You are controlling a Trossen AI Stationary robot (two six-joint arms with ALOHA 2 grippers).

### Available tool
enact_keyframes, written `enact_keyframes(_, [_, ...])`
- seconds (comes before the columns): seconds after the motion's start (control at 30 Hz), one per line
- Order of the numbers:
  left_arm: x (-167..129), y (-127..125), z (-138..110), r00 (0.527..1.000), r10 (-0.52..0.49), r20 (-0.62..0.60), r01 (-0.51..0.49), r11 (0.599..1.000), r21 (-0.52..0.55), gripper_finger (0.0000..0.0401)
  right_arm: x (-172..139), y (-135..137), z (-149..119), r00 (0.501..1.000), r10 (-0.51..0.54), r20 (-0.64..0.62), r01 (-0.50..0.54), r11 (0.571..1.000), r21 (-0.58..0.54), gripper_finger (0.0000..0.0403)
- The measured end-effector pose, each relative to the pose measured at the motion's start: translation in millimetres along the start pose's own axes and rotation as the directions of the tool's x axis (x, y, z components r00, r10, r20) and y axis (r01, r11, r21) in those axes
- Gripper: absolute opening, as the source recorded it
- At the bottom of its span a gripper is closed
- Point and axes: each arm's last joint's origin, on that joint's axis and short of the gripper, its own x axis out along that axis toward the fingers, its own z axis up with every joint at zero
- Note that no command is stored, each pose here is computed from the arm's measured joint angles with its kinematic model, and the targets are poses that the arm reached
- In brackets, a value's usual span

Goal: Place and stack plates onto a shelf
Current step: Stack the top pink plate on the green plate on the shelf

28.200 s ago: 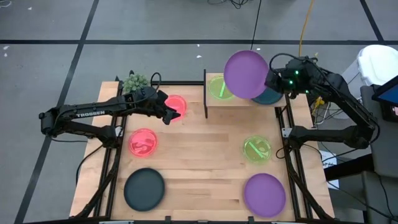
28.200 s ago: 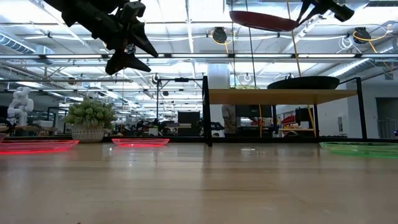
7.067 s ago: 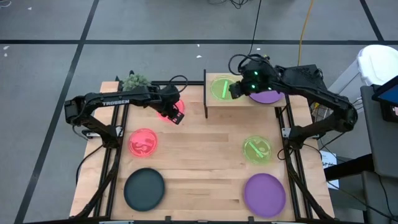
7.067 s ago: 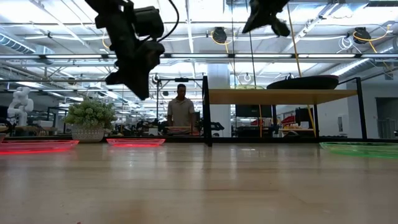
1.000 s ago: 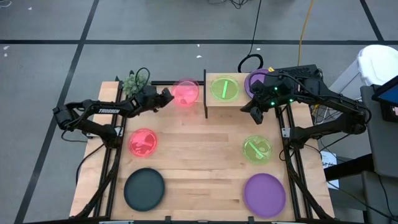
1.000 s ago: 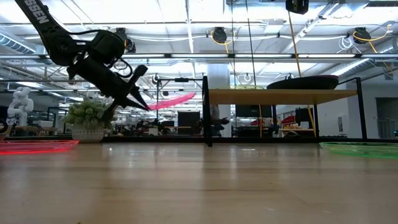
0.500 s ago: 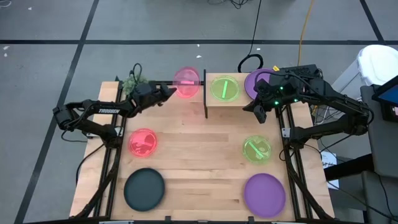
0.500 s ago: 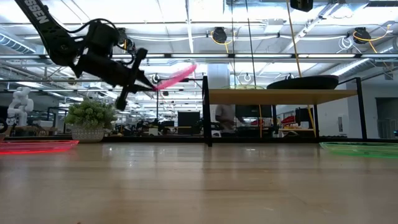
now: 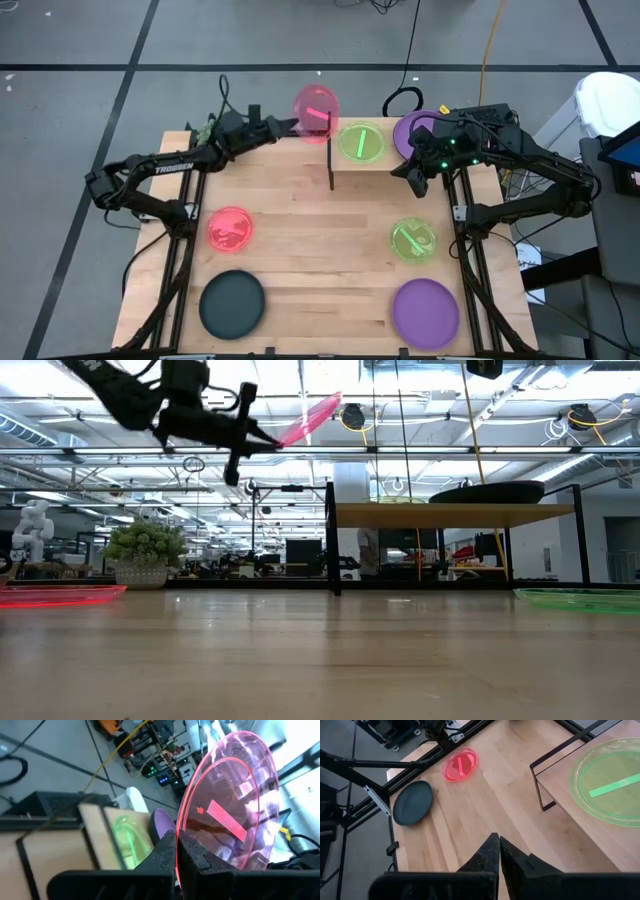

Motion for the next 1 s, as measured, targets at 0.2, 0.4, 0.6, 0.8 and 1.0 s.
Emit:
enact_keyframes(0.2, [12.2, -33.6, 22.6, 0.997, 0.067, -0.041, -0.06, 0.987, 0.148, 0.0001, -0.8, 0.1, -0.3, 1.0, 0.002, 0.001, -0.002, 1.0, 0.006, 0.0])
enact_keyframes(0.4, [15.2, -61.1, 40.8, 0.996, 0.088, -0.017, -0.081, 0.966, 0.247, 0.0001, -2.3, -0.4, -0.4, 1.0, -0.015, 0.014, 0.015, 1.0, -0.016, 0.0])
enact_keyframes(0.6, [21.2, -74.6, 50.8, 0.997, 0.068, 0.025, -0.072, 0.958, 0.278, 0.0001, -2.8, -0.6, -0.5, 1.0, -0.02, 0.018, 0.022, 0.997, -0.073, 0.0])
enact_keyframes(0.8, [35.4, -82.2, 54.8, 0.998, 0.047, 0.028, -0.053, 0.959, 0.28, 0.0001, -2.8, -0.6, -0.5, 1.0, -0.02, 0.017, 0.023, 0.984, -0.179, 0.0])
enact_keyframes(1.0, [56.8, -87.8, 51.4, 0.999, 0.031, 0.008, -0.032, 0.956, 0.291, 0.0001, -7.3, -0.3, -1.7, 1.0, -0.01, 0.027, 0.015, 0.982, -0.191, 0.0])
